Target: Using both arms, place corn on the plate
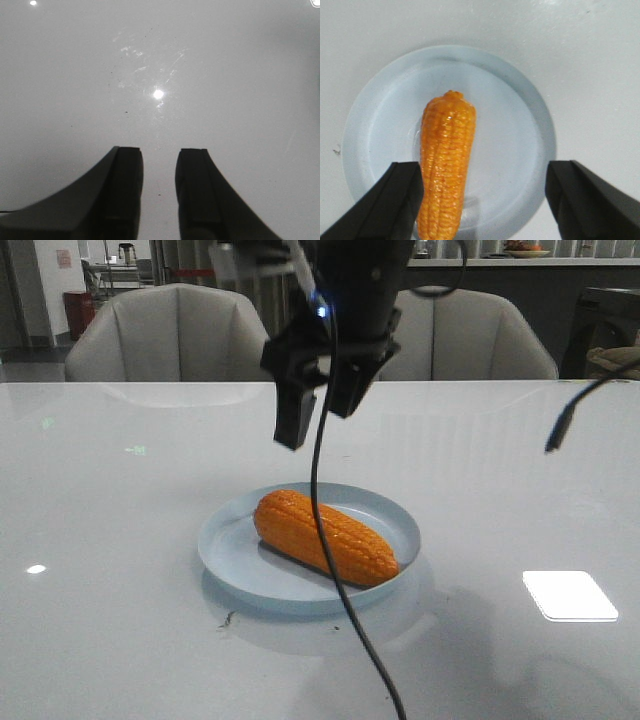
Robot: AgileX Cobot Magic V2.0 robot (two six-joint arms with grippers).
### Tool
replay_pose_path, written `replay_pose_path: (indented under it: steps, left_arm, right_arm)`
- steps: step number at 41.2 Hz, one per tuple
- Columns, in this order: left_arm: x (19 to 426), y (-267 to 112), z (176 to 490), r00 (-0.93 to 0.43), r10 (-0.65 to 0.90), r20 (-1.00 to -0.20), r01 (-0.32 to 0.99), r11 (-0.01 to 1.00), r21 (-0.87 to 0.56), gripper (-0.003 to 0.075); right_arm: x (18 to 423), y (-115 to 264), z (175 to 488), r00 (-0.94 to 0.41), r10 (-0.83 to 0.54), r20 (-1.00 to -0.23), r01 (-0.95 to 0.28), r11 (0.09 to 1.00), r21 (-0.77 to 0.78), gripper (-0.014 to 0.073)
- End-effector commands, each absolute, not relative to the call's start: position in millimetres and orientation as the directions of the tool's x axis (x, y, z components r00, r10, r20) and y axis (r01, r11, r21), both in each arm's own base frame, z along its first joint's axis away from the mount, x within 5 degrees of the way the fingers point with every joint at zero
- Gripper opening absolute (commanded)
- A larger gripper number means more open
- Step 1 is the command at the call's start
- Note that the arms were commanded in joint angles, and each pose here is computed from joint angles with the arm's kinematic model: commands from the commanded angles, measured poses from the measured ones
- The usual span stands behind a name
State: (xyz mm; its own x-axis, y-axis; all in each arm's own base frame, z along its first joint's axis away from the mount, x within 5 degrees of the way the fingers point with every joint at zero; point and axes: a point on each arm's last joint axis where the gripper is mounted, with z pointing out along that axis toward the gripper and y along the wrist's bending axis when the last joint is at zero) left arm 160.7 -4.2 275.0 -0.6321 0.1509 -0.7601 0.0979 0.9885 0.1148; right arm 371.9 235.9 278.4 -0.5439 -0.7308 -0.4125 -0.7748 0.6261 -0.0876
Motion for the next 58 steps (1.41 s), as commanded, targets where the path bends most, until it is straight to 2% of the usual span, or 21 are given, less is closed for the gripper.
replay_pose_path:
  steps: [1, 7, 10, 16, 22, 28, 36, 43, 49, 58]
  left_arm:
    - [164, -5, 289, -0.559, 0.131, -0.819, 0.084, 0.991, 0.102, 0.0260]
    - [164, -5, 289, -0.559, 0.131, -0.819, 0.084, 0.991, 0.102, 0.0260]
    - [164, -5, 289, -0.559, 0.131, -0.819, 0.084, 0.991, 0.102, 0.0260]
    - [164, -5, 289, -0.559, 0.131, -0.819, 0.084, 0.991, 0.102, 0.0260]
    - [164, -5, 289, -0.559, 0.131, -0.819, 0.084, 0.991, 0.102, 0.0260]
    - [164, -5, 289, -0.559, 0.131, -0.819, 0.084, 0.991, 0.102, 0.0260]
    - [164, -5, 289, -0.559, 0.131, -0.819, 0.084, 0.991, 0.102, 0.0260]
    - [164, -5, 289, -0.559, 0.131, -0.819, 0.084, 0.991, 0.102, 0.0260]
    - [165, -5, 290, -0.553, 0.131, -0.823, 0.083, 0.991, 0.102, 0.0260]
    - [165, -5, 290, -0.553, 0.131, -0.823, 0.083, 0.991, 0.102, 0.0260]
  right_arm:
    - [368, 210, 347, -0.570, -0.638, -0.518, -0.699, 0.708, -0.103, 0.0612]
    - [367, 165, 380, -0.694, -0.475, -0.541, -0.551, 0.834, -0.026, 0.0612]
    - [363, 141, 397, -0.722, -0.391, -0.572, -0.499, 0.866, 0.038, 0.0612]
    - [344, 91, 435, -0.703, -0.232, -0.673, -0.428, 0.893, 0.140, 0.0612]
    - [309, 43, 447, -0.664, -0.156, -0.732, -0.349, 0.929, 0.119, 0.0612]
    - [268, 12, 426, -0.669, -0.068, -0.740, -0.228, 0.967, 0.117, 0.0612]
    - [207, -3, 387, -0.631, 0.022, -0.775, -0.111, 0.987, 0.118, 0.0612]
    - [159, 1, 343, -0.617, 0.041, -0.786, -0.083, 0.990, 0.116, 0.0612]
    - [129, 4, 317, -0.576, 0.050, -0.816, -0.067, 0.992, 0.108, 0.0612]
    - [111, 5, 308, -0.537, 0.049, -0.842, -0.064, 0.993, 0.099, 0.0612]
